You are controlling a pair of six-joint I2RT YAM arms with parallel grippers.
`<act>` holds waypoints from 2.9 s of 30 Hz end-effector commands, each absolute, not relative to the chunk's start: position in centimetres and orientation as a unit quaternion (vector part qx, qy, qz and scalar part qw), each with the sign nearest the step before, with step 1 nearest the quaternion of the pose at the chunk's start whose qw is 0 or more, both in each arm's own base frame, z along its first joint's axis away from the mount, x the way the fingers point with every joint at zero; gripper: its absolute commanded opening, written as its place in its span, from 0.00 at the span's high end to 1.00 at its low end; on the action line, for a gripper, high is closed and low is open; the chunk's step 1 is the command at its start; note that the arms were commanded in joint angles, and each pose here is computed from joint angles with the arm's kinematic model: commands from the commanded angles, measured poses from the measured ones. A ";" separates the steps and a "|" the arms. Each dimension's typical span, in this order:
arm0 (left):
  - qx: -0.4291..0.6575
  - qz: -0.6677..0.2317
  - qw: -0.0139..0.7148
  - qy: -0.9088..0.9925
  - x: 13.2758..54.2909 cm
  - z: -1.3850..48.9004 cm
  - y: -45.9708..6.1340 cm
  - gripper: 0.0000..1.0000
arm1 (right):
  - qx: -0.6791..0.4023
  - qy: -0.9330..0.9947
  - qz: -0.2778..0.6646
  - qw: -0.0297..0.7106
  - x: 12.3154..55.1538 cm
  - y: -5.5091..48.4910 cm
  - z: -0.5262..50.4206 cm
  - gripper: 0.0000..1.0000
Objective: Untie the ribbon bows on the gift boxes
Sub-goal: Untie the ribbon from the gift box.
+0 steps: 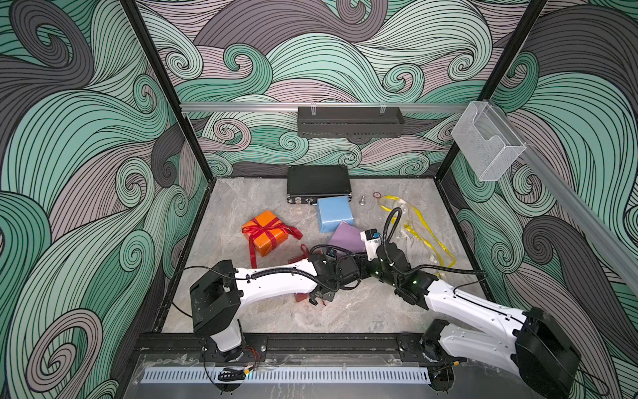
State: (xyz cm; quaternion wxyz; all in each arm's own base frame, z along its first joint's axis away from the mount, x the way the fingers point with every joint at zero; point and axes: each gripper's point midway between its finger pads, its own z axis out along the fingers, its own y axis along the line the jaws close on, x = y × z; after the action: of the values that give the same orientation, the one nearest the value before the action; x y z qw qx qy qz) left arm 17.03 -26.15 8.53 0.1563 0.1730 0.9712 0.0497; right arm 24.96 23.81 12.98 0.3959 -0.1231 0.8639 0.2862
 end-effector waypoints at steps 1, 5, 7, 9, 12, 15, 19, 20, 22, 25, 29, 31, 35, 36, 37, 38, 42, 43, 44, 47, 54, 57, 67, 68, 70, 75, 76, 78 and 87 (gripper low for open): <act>0.164 0.036 0.149 0.975 17.1 8.5 -26.9 0.83 | -0.126 0.855 0.294 0.407 25.1 24.1 13.9 0.49; 0.164 0.039 0.157 0.973 17.3 9.2 -26.8 0.95 | -0.126 0.856 0.294 0.405 25.1 24.1 13.8 0.49; 0.165 0.040 0.162 0.972 17.4 9.6 -26.7 0.98 | -0.127 0.856 0.294 0.405 25.1 24.1 13.8 0.49; 0.166 0.037 0.165 0.971 17.5 9.9 -26.6 0.99 | -0.128 0.857 0.295 0.404 25.1 24.2 13.7 0.49; 0.166 0.038 0.169 0.971 17.5 10.4 -26.4 1.00 | -0.129 0.858 0.294 0.402 25.1 24.3 13.6 0.49; 0.165 0.040 0.176 0.970 17.6 11.0 -26.1 1.00 | -0.132 0.859 0.293 0.399 25.1 24.4 13.5 0.49; 0.167 0.039 0.187 0.967 17.7 12.0 -25.6 0.97 | -0.142 0.860 0.296 0.390 24.9 25.0 13.2 0.49; 0.168 0.034 0.188 0.967 17.6 12.2 -25.6 0.94 | -0.147 0.861 0.296 0.386 24.8 25.3 13.1 0.48; 0.175 0.021 0.189 0.966 17.5 12.4 -25.9 0.89 | -0.159 0.862 0.296 0.380 24.6 25.9 12.9 0.48; 0.180 0.014 0.186 0.966 17.4 12.1 -26.1 0.93 | -0.172 0.865 0.291 0.371 24.3 26.6 12.5 0.49; 0.182 0.018 0.180 0.967 17.2 11.7 -26.2 1.00 | -0.173 0.865 0.289 0.371 24.3 26.7 12.3 0.49; 0.181 0.020 0.185 0.966 17.3 12.1 -25.9 1.00 | -0.174 0.865 0.290 0.370 24.3 26.7 12.3 0.49; 0.176 0.026 0.206 0.962 18.0 13.8 -24.9 1.00 | -0.185 0.864 0.305 0.355 23.8 27.5 12.2 0.50; 0.175 0.025 0.211 0.961 18.1 14.2 -24.7 1.00 | -0.189 0.863 0.314 0.347 23.6 27.9 12.2 0.50; 0.173 0.023 0.217 0.960 18.3 14.6 -24.4 1.00 | -0.194 0.862 0.327 0.335 23.1 28.5 12.3 0.50; 0.172 0.021 0.221 0.960 18.5 15.0 -24.2 1.00 | -0.199 0.861 0.341 0.322 22.6 29.0 12.3 0.50; 0.164 0.018 0.236 0.958 19.1 16.2 -23.1 1.00 | -0.234 0.849 0.374 0.289 20.3 30.9 12.5 0.50; 0.160 0.011 0.244 0.956 19.3 16.8 -22.8 1.00 | -0.241 0.847 0.378 0.286 20.0 31.1 12.5 0.50; 0.159 0.007 0.248 0.956 19.4 17.1 -22.6 1.00 | -0.246 0.844 0.383 0.284 19.7 31.4 12.5 0.50; 0.155 -0.002 0.262 0.952 19.7 18.0 -22.2 1.00 | -0.244 0.839 0.403 0.271 19.3 32.1 12.4 0.50; 0.142 -0.014 0.316 0.938 20.4 20.7 -21.0 1.00 | -0.242 0.843 0.426 0.224 18.9 33.8 10.9 0.53; 0.133 -0.031 0.341 0.930 20.6 22.2 -20.5 1.00 | -0.240 0.850 0.414 0.221 19.2 33.7 10.3 0.54; 0.090 -0.055 0.395 0.912 21.6 25.2 -18.5 1.00 | -0.230 0.862 0.397 0.214 19.4 33.3 9.2 0.58; 0.081 -0.051 0.402 0.911 21.8 25.5 -18.0 1.00 | -0.230 0.862 0.397 0.215 19.4 33.2 9.2 0.58; 0.067 -0.047 0.414 0.907 22.1 26.2 -17.1 1.00 | -0.228 0.864 0.394 0.216 19.5 33.2 9.1 0.59; 0.046 -0.044 0.445 0.893 23.0 28.3 -15.9 1.00 | -0.227 0.866 0.391 0.216 19.5 33.1 8.9 0.60; 0.044 -0.043 0.449 0.891 23.2 28.7 -15.8 1.00 | -0.226 0.866 0.390 0.216 19.6 33.1 8.9 0.60; 0.034 -0.041 0.460 0.886 23.4 29.6 -15.4 1.00 | -0.225 0.867 0.389 0.216 19.6 33.0 8.8 0.61; -0.003 -0.066 0.514 0.855 24.1 33.1 -14.4 1.00 | -0.224 0.869 0.386 0.214 19.6 33.0 8.5 0.62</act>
State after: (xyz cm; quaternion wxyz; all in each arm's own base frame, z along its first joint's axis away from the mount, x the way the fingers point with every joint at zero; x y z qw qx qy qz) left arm 23.56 -15.52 30.14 0.4730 0.0258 0.8785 -0.0614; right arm 19.61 33.38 9.76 0.2267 -0.2313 0.8558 0.4035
